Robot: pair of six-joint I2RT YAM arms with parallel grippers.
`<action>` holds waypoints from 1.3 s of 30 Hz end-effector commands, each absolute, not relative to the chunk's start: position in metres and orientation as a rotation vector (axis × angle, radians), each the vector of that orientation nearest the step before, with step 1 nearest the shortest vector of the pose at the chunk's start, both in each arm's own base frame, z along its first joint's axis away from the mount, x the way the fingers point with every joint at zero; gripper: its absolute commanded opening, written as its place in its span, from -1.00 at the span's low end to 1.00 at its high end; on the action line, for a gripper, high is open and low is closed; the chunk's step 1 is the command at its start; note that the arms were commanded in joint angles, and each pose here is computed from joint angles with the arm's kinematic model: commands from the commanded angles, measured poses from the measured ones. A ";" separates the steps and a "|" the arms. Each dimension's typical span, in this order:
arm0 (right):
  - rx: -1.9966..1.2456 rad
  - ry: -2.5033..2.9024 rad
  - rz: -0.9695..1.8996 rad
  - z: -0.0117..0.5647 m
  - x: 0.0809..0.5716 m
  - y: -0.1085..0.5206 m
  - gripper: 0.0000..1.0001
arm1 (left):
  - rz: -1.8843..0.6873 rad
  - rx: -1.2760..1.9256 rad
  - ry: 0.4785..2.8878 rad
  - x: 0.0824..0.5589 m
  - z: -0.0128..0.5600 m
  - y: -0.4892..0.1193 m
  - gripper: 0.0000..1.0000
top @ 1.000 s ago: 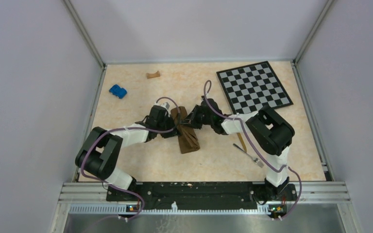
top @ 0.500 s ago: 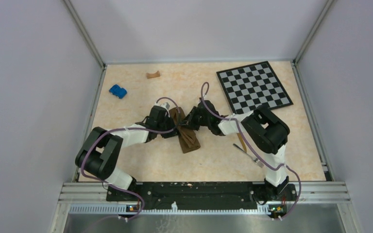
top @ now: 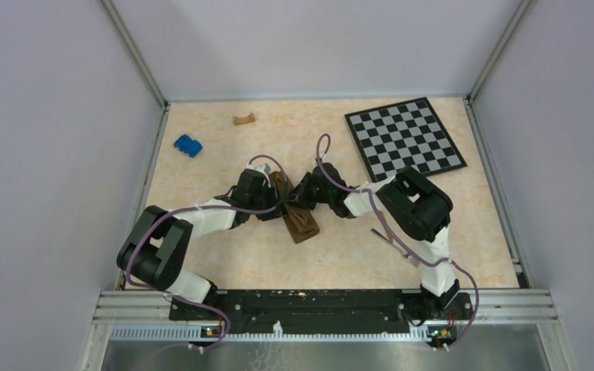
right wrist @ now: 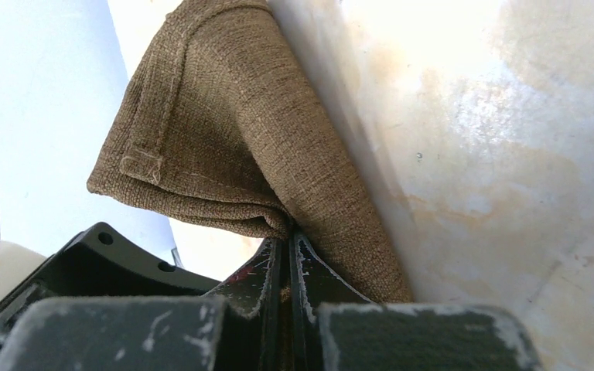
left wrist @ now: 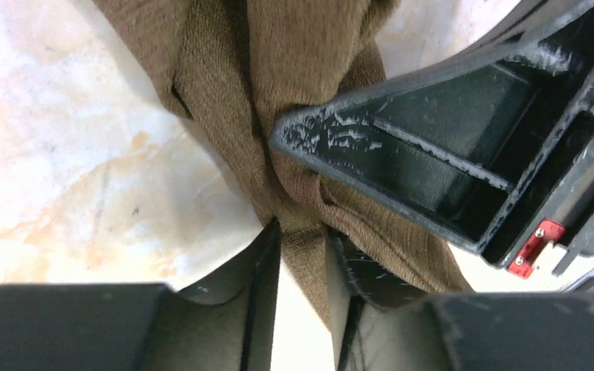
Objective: Fold the napkin into a case and place the utensils inside
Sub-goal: Stuff the top corner of the smaller-rectangle-folded napkin at the center of the board.
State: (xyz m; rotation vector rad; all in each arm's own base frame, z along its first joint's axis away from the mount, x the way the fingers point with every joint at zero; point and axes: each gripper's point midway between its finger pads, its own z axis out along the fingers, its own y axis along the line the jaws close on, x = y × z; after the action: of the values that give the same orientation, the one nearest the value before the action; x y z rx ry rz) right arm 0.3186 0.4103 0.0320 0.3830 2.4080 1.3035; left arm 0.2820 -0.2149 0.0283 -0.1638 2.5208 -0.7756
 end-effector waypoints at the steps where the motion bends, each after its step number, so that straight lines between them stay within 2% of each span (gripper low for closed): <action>1: 0.332 2.395 1.294 0.027 0.315 0.418 -1.00 | -0.664 -0.176 2.555 0.265 0.029 -0.192 -0.20; 5: 0.303 2.396 1.280 0.022 0.313 0.416 -1.00 | -0.667 -0.234 2.467 0.278 0.067 -0.173 0.20; 9: 0.278 2.390 1.275 0.021 0.312 0.415 -1.00 | -0.675 -0.257 2.377 0.307 0.101 -0.168 0.39; 11: 0.270 2.392 1.274 0.020 0.311 0.415 -1.00 | -0.671 -0.248 2.384 0.323 0.108 -0.174 0.63; 13: 0.266 2.389 1.276 0.021 0.312 0.415 -1.00 | -0.704 -0.209 2.420 0.338 0.117 -0.188 0.71; 17: 0.254 2.381 1.272 0.024 0.312 0.415 -1.00 | -0.625 -0.278 2.488 0.355 0.098 -0.191 0.77; 29: 0.224 2.383 1.257 0.024 0.313 0.417 -1.00 | -0.428 -0.320 2.567 0.376 0.068 -0.194 0.46; 33: 0.174 2.387 1.233 0.024 0.310 0.417 -1.00 | -0.341 -0.292 2.567 0.386 0.062 -0.186 0.06; 36: 0.090 2.379 1.231 0.029 0.305 0.420 -1.00 | -0.304 -0.264 2.571 0.388 0.058 -0.182 -0.14; 39: -0.048 2.340 1.258 0.043 0.296 0.423 -0.56 | -0.290 -0.240 2.571 0.389 0.055 -0.180 -0.36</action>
State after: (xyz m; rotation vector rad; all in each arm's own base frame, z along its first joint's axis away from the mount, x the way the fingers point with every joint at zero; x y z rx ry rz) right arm 0.3147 0.4141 0.0312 0.1741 2.3597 1.2632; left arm 0.3772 -0.1856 0.0503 -0.2874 2.6017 -0.3447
